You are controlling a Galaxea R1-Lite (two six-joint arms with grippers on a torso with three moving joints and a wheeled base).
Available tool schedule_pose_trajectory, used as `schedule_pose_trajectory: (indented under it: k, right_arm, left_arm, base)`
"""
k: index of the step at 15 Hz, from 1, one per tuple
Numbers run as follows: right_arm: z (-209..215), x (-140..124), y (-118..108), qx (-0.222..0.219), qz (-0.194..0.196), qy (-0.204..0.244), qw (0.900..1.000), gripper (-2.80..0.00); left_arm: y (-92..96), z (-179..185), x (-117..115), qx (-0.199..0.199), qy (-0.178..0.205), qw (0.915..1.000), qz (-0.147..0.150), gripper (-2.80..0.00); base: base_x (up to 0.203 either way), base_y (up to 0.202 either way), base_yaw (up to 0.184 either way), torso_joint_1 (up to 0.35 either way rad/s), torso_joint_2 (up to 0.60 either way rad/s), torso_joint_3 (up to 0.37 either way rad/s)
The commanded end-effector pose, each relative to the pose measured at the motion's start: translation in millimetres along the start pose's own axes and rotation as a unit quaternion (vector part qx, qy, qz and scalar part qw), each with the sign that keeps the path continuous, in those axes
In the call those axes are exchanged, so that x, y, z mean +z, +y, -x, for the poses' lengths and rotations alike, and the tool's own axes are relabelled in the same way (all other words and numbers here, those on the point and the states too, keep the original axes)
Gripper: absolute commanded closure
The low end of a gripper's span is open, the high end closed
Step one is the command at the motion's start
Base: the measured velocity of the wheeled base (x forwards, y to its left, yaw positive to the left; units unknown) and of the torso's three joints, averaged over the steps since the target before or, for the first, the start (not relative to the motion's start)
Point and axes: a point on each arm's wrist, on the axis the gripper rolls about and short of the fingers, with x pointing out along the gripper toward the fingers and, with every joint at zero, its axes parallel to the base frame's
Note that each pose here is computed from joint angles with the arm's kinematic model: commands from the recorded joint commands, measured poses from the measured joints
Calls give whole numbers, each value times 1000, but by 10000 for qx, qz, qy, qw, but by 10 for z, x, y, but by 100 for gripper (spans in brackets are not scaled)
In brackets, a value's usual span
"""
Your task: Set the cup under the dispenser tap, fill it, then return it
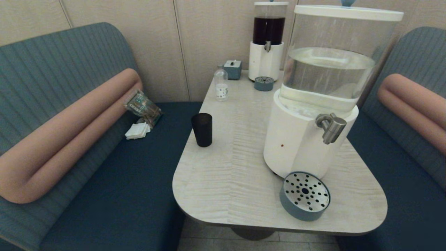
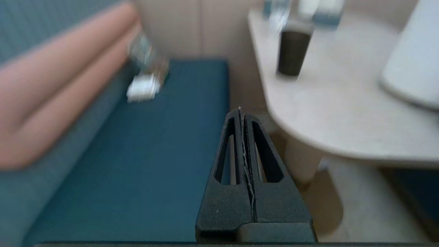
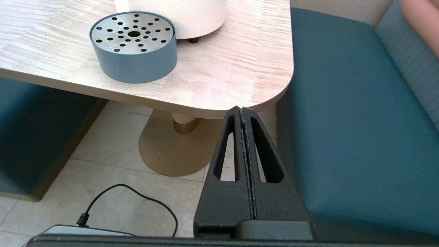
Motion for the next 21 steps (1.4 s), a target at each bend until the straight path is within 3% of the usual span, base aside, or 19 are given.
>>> schedule_pose_trajectory:
  k: [1, 5, 9, 11, 21]
  right_arm:
    - [1, -1, 0, 4, 3, -4, 10000, 0]
    - [1, -1, 0, 4, 3, -4, 10000, 0]
    - [1, -1, 0, 4, 3, -4, 10000, 0]
    - [1, -1, 0, 4, 3, -4, 10000, 0]
    - [1, -1, 0, 4, 3, -4, 10000, 0]
  left_arm:
    - [9, -1, -90, 133, 356, 9993, 1, 0]
    - [21, 13, -201, 353, 902, 9953, 5, 0]
    - [20, 12, -200, 338, 896, 9954, 22, 0]
    - [20, 13, -201, 308, 915, 9952, -145, 0]
    - [20, 12, -200, 324, 899, 9954, -53, 0]
  base:
    - [0, 0, 0, 0, 0, 0]
    - [0, 0, 0, 0, 0, 0]
    - [0, 0, 0, 0, 0, 0]
    - [0, 0, 0, 0, 0, 0]
    - [0, 0, 0, 0, 0, 0]
